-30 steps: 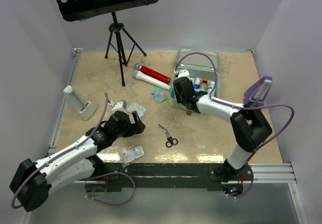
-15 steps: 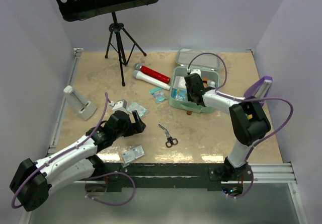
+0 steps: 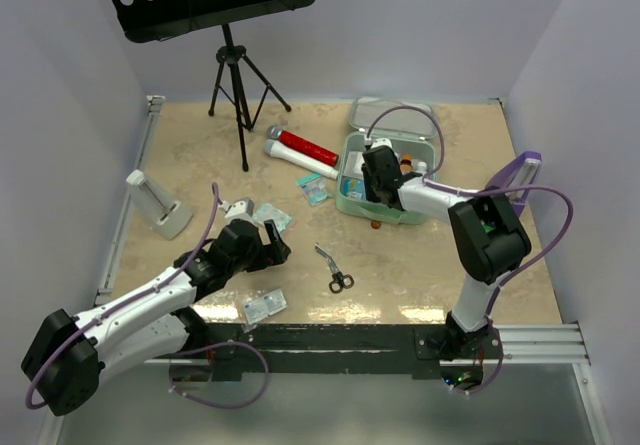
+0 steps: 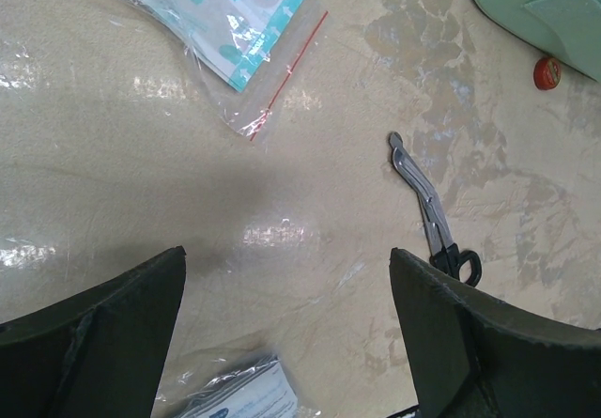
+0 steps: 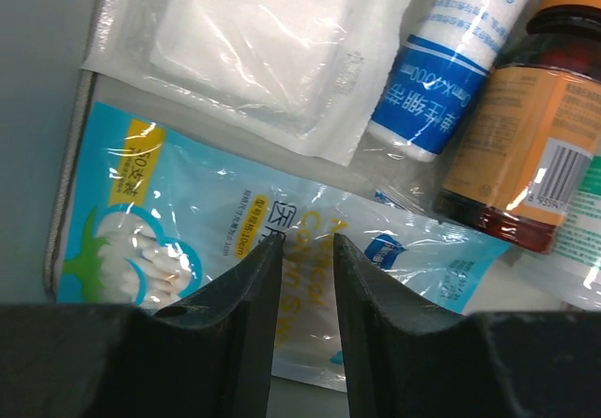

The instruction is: Organize the medicine kit

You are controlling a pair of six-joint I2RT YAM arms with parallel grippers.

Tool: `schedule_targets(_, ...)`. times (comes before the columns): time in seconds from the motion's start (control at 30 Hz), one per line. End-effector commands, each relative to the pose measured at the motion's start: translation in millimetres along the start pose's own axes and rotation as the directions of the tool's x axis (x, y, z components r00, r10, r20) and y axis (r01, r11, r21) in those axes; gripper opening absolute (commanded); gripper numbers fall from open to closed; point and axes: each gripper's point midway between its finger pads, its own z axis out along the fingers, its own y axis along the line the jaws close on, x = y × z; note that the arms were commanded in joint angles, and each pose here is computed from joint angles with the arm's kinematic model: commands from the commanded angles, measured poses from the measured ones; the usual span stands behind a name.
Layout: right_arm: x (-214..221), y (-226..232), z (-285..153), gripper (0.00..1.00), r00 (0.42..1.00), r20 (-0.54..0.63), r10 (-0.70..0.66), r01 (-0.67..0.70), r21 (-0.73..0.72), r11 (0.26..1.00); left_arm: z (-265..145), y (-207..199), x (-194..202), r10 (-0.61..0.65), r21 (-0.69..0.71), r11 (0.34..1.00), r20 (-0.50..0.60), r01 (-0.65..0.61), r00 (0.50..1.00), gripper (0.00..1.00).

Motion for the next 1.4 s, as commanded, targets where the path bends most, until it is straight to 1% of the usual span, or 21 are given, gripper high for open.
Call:
schedule_targets(0.0, -8.2, 32.9, -14.1, 0.35, 1.0, 0.013, -0.01, 0.012, -0.151, 0.988, 1.3, -11.3, -9.9, 0.015, 0.038, 0.999, 0.027, -0.016, 1.0, 0.94)
schedule_targets(0.1, -14.7, 38.2, -20.5, 0.36, 1.0, 0.028, 0.007, -0.001, -0.182, 0.983, 0.9, -11.4, -10.1, 0.015, 0.038, 0.999, 0.027, -0.016, 1.0, 0.94)
schedule_targets(0.23, -32.3, 38.0, -34.4, 0.4, 0.997, 0.067, 0.044, -0.03, -0.19, 0.981, -1.2, -9.8, -12.2, 0.014, 0.03, 0.999, 0.037, -0.015, 0.999, 0.94)
schedule_targets(0.4, -81.8, 16.6, -74.0, 0.5, 0.968, 0.208, 0.14, -0.114, -0.131, 0.985, -5.2, -7.6, -16.4, 0.013, 0.017, 1.0, 0.054, -0.014, 0.998, 0.94)
schedule_targets(0.53, -114.0, 1.4, -112.2, 0.5, 0.931, 0.311, 0.19, -0.161, -0.117, 0.98, -8.1, -9.3, -21.7, 0.008, 0.017, 1.0, 0.069, -0.009, 0.998, 0.94)
schedule_targets(0.6, -116.9, 8.0, -134.3, 0.5, 0.92, 0.338, 0.199, -0.151, -0.162, 0.975, -8.4, -8.0, -22.6, 0.005, 0.009, 1.0, 0.072, -0.006, 0.997, 0.94)
schedule_targets(0.7, -95.6, 35.9, -153.3, 0.49, 0.927, 0.326, 0.184, -0.124, -0.195, 0.973, -9.6, -10.2, -26.5, -0.001, 0.012, 1.0, 0.082, 0.0, 0.997, 0.94)
schedule_targets(0.8, -51.7, 68.1, -156.9, 0.49, 0.952, 0.242, 0.188, -0.136, -0.215, 0.967, -10.4, -13.5, -29.4, -0.005, 0.016, 1.0, 0.083, 0.003, 0.997, 0.94)
schedule_targets(0.87, -22.7, 79.5, -153.1, 0.48, 0.957, 0.181, 0.227, -0.184, -0.228, 0.956, -10.9, -15.9, -29.9, -0.013, 0.023, 1.0, 0.08, 0.011, 0.997, 0.94)
schedule_targets(0.9, -9.0, 80.5, -149.1, 0.49, 0.953, 0.154, 0.261, -0.225, -0.221, 0.949, -11.6, -17.7, -29.5, -0.016, 0.032, 0.999, 0.078, 0.014, 0.997, 0.94)
schedule_targets(0.93, 1.4, 74.4, -145.4, 0.52, 0.941, 0.143, 0.307, -0.278, -0.192, 0.941, -10.4, -16.3, -27.2, -0.019, 0.032, 0.999, 0.073, 0.017, 0.997, 0.94)
schedule_targets(1.0, 19.7, 70.3, -140.6, 0.53, 0.908, 0.115, 0.402, -0.377, -0.192, 0.906, -8.8, -13.2, -21.8, -0.031, 0.032, 0.999, 0.062, 0.029, 0.998, 0.94)
schedule_targets(1.1, 33.3, 58.4, -138.8, 0.56, 0.862, 0.124, 0.491, -0.467, -0.184, 0.865, -7.2, -9.3, -11.8, -0.044, 0.034, 0.998, 0.035, 0.043, 0.998, 0.94)
schedule_targets(1.2, 44.0, 50.0, -131.1, 0.56, 0.847, 0.136, 0.513, -0.495, -0.147, 0.856, -7.9, -8.6, -7.8, -0.056, 0.046, 0.997, 0.025, 0.055, 0.998, 0.94)
schedule_targets(1.23, 51.4, 49.8, -126.4, 0.56, 0.849, 0.119, 0.515, -0.5, -0.133, 0.855, -8.5, -9.2, -7.5, -0.058, 0.051, 0.997, 0.026, 0.056, 0.998, 0.94)
schedule_targets(1.37, 67.6, 42.4, -107.8, 0.58, 0.846, 0.127, 0.517, -0.515, -0.052, 0.855, -9.7, -10.7, -8.6, -0.059, 0.06, 0.997, 0.029, 0.057, 0.998, 0.94)
